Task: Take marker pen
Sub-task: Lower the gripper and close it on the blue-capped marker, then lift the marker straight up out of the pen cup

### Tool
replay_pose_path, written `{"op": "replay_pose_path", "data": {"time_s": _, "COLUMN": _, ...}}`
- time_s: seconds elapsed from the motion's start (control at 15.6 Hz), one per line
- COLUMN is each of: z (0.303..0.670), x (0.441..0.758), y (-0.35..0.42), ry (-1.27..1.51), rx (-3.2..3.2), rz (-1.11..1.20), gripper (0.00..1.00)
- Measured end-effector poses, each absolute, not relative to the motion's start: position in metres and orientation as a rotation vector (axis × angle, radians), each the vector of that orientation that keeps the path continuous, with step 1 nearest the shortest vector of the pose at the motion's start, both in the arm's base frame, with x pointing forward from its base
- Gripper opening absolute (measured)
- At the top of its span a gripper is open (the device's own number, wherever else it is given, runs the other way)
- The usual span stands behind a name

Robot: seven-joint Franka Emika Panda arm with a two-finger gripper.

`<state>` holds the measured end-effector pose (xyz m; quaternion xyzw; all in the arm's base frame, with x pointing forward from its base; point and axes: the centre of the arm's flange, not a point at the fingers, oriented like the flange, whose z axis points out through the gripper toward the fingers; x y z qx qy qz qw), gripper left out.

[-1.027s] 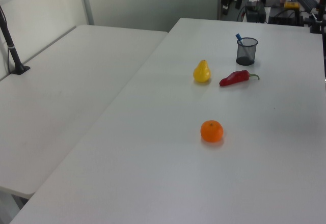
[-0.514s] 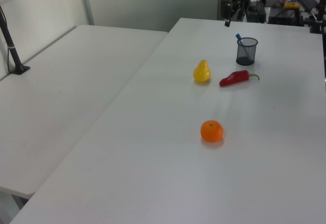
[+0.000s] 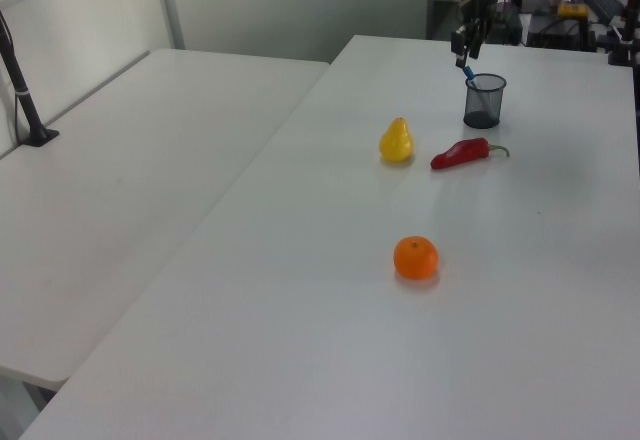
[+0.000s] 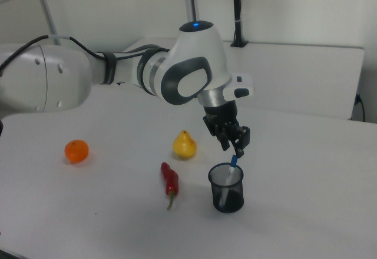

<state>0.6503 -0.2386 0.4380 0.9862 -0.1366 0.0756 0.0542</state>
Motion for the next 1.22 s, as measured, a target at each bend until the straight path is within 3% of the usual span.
{"op": "replay_pose_path", "data": {"time_s": 0.26, "z": 0.425, "x": 0.648, "y": -0.244, "ry": -0.404, "rx": 2.997, "rz": 0.194, "gripper": 0.49}}
{"op": "replay_pose_path", "data": {"time_s": 0.39, "z": 0.424, "x": 0.647, "y": -0.246, "ry": -0.403, "rx": 2.997, "rz": 0.189, "gripper": 0.36}}
{"op": "replay_pose_path", "data": {"time_s": 0.45, "z": 0.423, "x": 0.647, "y": -0.246, "ry": -0.402, "rx": 2.997, "rz": 0.189, "gripper": 0.36}}
{"op": "replay_pose_path", "data": {"time_s": 0.58, "z": 0.423, "x": 0.647, "y": -0.246, "ry": -0.4, "rx": 2.997, "rz": 0.188, "gripper": 0.23}}
{"op": "replay_pose_path", "data": {"time_s": 0.71, "z": 0.424, "x": 0.647, "y": -0.246, "ry": -0.4, "rx": 2.997, "rz": 0.19, "gripper": 0.18}}
{"op": "replay_pose_path", "data": {"time_s": 1.22, "z": 0.426, "x": 0.648, "y": -0.247, "ry": -0.402, "rx": 2.993, "rz": 0.2, "gripper": 0.16}}
